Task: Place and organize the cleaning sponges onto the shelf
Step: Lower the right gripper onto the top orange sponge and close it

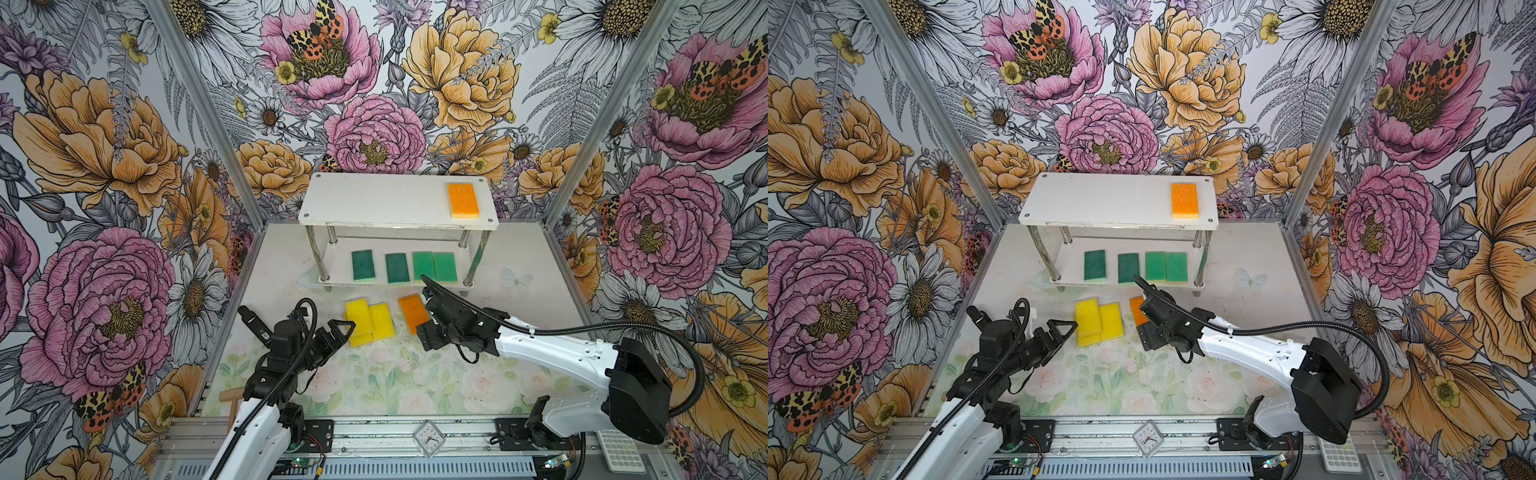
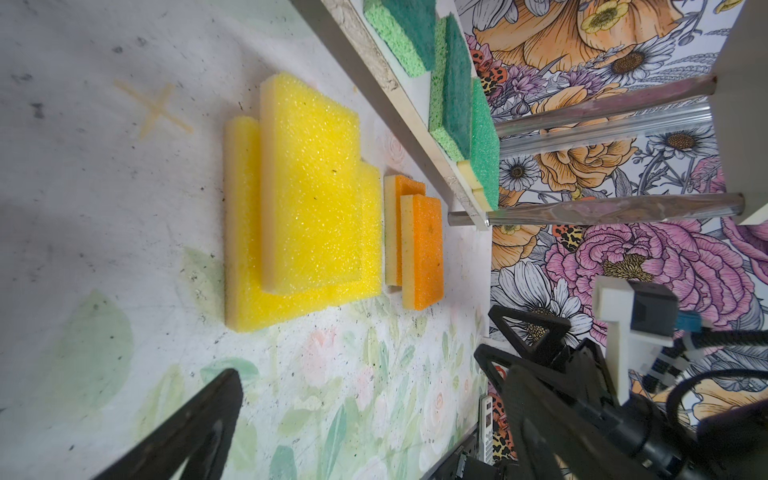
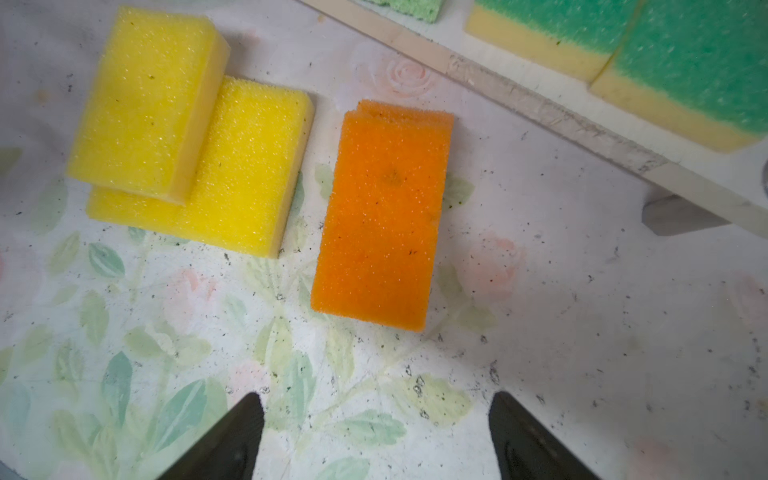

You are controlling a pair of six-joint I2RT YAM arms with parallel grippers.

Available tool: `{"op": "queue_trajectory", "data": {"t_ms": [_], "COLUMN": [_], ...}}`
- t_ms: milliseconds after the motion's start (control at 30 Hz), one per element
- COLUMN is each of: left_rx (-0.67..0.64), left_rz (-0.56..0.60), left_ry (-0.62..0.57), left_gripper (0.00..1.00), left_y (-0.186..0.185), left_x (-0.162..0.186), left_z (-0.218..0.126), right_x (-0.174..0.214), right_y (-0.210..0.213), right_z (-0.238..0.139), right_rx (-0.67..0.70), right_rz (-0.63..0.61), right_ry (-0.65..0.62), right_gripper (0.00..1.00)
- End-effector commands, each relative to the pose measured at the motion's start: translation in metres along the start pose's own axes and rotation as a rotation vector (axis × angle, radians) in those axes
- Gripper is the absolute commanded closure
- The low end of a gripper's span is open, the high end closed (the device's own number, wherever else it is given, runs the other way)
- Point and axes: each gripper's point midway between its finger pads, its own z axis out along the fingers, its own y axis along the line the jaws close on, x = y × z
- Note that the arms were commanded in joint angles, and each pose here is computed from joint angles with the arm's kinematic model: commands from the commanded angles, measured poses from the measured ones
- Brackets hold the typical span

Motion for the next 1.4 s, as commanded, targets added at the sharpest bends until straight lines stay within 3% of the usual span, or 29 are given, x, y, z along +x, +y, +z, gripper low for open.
{"op": "queue_trajectory", "data": {"t_ms": [0, 1367], "left_rx": [0.003, -0.008], "left_rz": [0.004, 0.006], "left_ry": [-0.019, -0.019], "left_gripper": [0.01, 0.01], "left_y": [-0.005, 0.0], "left_x": [-0.004, -0.003], "left_z": [-0.002, -0.001], "right_x": [-0.018, -0.03], "right_y": [0.008, 0.007], "right_z": [0.005, 0.068], "right_rx": [-0.007, 0.078], "right_rz": [0.013, 0.034], "right_ry": [-0.053, -0.026], "right_gripper": [0.13, 0.17]}}
